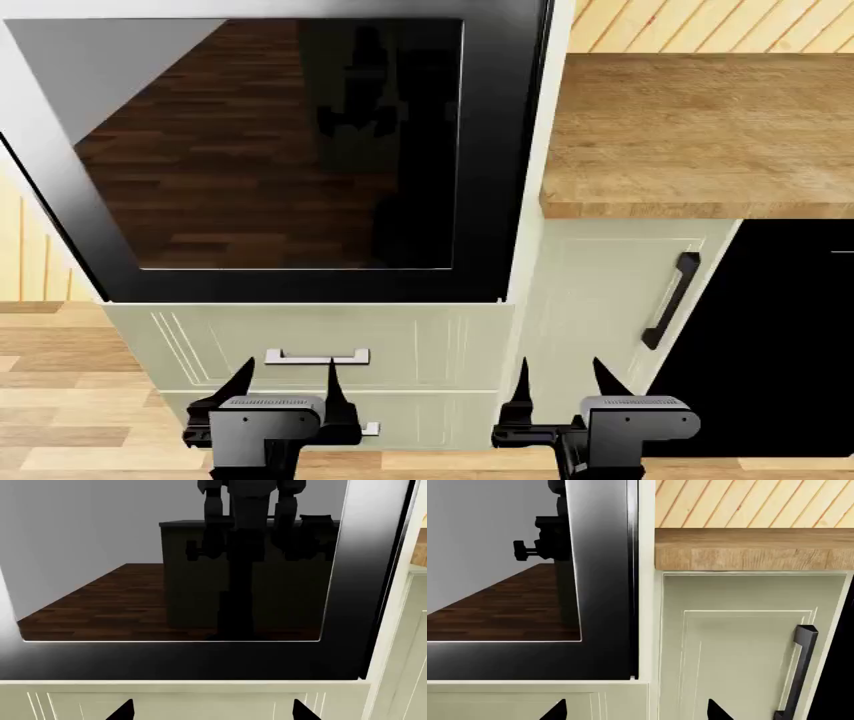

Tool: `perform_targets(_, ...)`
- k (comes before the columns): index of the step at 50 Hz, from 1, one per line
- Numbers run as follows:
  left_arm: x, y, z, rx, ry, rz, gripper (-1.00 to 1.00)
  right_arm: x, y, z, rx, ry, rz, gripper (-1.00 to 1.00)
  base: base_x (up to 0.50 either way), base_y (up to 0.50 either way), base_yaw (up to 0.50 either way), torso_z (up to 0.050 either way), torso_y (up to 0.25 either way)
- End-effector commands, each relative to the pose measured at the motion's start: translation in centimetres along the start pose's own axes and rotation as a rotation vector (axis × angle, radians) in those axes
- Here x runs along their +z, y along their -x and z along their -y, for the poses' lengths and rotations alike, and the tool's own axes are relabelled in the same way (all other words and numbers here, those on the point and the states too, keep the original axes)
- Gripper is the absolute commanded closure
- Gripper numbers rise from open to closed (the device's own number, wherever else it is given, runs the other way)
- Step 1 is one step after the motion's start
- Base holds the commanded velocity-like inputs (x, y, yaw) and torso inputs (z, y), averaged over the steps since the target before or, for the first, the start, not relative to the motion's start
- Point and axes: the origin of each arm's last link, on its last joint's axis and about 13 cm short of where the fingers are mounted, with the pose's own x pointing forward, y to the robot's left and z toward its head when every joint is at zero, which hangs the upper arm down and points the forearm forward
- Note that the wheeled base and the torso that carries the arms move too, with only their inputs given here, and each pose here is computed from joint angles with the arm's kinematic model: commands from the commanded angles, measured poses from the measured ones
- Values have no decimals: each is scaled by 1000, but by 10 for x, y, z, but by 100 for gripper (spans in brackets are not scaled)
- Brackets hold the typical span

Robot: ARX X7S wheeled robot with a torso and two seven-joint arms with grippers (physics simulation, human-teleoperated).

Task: Preheat the oven by turning the temperature knob.

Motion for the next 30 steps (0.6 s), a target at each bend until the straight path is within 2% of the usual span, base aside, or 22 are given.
perform_targets(1,0,0,0,0,-1,-1,-100,0,0,0,-2,0,-2,-100,0,0,0,0,0)
perform_targets(17,-1,0,0,0,1,-3,-100,-2,0,0,-6,6,-8,-100,0,0,0,0,0)
perform_targets(19,0,0,0,-2,0,0,-100,-3,0,1,-23,44,-7,-100,0,0,0,0,0)
perform_targets(21,1,1,0,-3,0,7,-100,-1,1,0,-22,45,1,-100,0,0,0,0,0)
perform_targets(23,5,4,3,-11,-12,30,-100,3,1,3,-50,89,41,-100,0,0,0,0,0)
perform_targets(26,6,9,9,-47,-44,54,-100,8,2,0,-40,66,51,-100,0,0,0,0,0)
perform_targets(28,12,11,11,-53,-33,73,-100,20,4,-2,-45,94,122,-100,0,0,0,0,0)
perform_targets(29,15,13,13,-62,-34,86,-100,23,4,-3,-38,60,130,-100,0,0,0,0,0)
perform_targets(30,20,15,15,-71,-36,105,-100,27,5,-5,-33,74,145,-100,0,0,0,0,0)
